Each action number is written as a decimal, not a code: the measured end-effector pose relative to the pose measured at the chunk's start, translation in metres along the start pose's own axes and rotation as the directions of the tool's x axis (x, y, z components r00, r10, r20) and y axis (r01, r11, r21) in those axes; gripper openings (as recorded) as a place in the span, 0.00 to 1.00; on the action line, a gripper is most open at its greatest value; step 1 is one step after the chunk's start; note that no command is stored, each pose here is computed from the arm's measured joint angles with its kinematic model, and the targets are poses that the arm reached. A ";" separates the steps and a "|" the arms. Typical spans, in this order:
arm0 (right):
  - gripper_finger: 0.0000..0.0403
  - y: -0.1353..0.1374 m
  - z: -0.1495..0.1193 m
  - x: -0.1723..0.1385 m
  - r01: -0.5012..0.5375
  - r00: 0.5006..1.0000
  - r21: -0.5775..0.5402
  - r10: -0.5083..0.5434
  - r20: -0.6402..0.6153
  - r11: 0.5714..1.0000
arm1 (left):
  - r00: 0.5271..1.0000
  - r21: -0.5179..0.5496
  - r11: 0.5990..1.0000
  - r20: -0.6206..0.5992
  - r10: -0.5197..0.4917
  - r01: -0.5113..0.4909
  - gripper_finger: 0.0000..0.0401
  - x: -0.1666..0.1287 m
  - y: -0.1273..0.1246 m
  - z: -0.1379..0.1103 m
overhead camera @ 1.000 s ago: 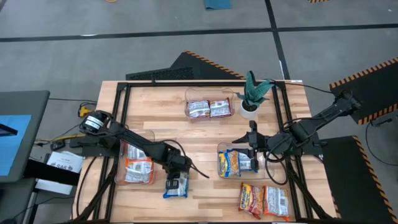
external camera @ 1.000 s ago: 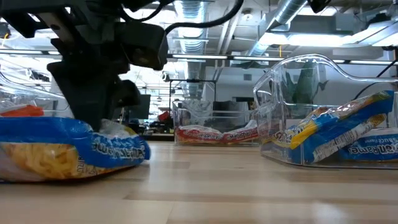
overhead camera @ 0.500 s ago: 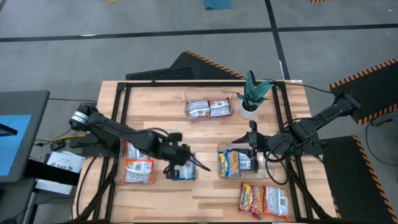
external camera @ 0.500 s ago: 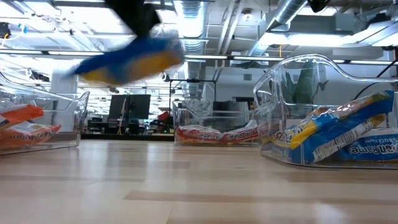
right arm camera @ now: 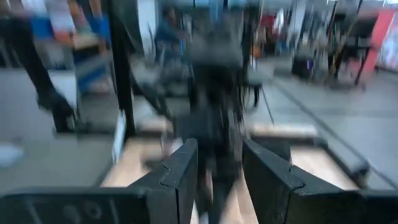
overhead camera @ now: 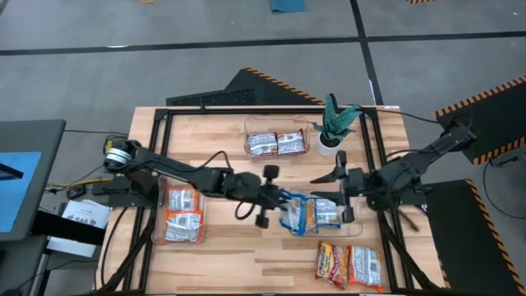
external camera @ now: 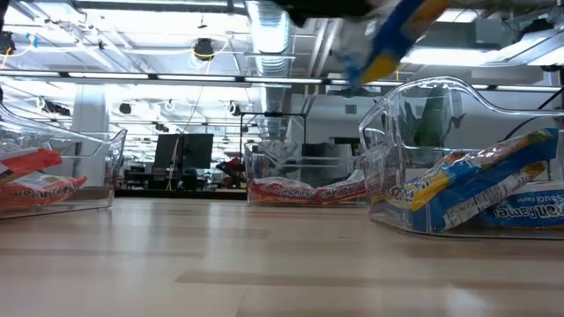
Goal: Sort Maruchan noodles
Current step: Put the blue bag into the bottom right transparent bin
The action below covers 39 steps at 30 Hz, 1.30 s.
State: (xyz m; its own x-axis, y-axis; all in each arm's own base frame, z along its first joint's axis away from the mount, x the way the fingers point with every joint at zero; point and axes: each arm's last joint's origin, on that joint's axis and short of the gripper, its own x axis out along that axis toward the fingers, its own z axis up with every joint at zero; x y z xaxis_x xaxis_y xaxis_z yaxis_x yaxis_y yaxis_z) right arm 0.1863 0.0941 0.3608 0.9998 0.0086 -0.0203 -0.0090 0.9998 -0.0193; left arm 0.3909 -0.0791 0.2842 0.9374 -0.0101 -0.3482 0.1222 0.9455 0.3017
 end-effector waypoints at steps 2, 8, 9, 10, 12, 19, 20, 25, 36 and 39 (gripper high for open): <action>0.38 -0.001 0.008 -0.006 -0.006 0.999 -0.002 0.006 0.052 1.000 | 0.997 0.002 1.000 0.069 -0.025 0.025 0.00 0.014 0.005 -0.004; 0.38 -0.005 0.019 -0.016 -0.021 0.993 0.015 0.019 0.120 1.000 | 0.963 -0.009 0.998 0.261 -0.065 0.069 0.00 0.057 0.013 -0.026; 0.38 -0.005 0.019 -0.017 -0.021 0.993 0.014 0.019 0.118 1.000 | 0.950 -0.008 0.998 0.307 -0.060 0.066 0.00 0.062 0.014 -0.028; 0.38 -0.005 0.019 -0.017 -0.021 0.993 0.014 0.019 0.117 1.000 | 0.933 -0.005 0.998 0.356 -0.055 0.061 0.00 0.067 0.015 -0.030; 0.38 -0.005 0.019 -0.017 -0.021 0.993 0.014 0.019 0.118 1.000 | 0.915 0.000 0.998 0.401 -0.051 0.056 0.00 0.077 0.016 -0.038; 0.38 -0.005 0.019 -0.016 -0.022 0.993 0.011 0.021 0.113 1.000 | 0.928 -0.036 0.999 0.372 -0.019 0.035 0.00 0.110 0.015 -0.058; 0.38 -0.005 0.018 -0.016 -0.022 0.993 0.011 0.021 0.113 1.000 | 0.927 -0.036 0.999 0.376 -0.017 0.034 0.01 0.114 0.015 -0.057; 0.38 -0.005 0.018 -0.016 -0.022 0.994 0.010 0.021 0.111 1.000 | 0.942 -0.025 0.996 0.328 -0.078 0.091 0.13 0.120 0.017 -0.043; 0.38 -0.005 0.018 -0.016 -0.022 0.994 0.008 0.021 0.107 1.000 | 0.944 -0.047 0.960 0.197 -0.263 0.277 0.54 0.107 0.029 0.016; 0.38 -0.005 0.018 -0.016 -0.022 0.994 0.007 0.021 0.106 1.000 | 0.921 -0.037 0.939 0.211 -0.328 0.343 0.57 0.100 0.033 0.028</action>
State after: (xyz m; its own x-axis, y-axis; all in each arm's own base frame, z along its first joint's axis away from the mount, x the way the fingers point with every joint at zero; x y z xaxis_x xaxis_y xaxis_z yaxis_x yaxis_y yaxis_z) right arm 0.1710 0.0898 0.3789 0.9958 0.0321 0.0855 -0.0312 0.9994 -0.0115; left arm 0.4977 -0.0582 0.2845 0.8918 -0.3879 -0.2328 0.4240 0.8962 0.1308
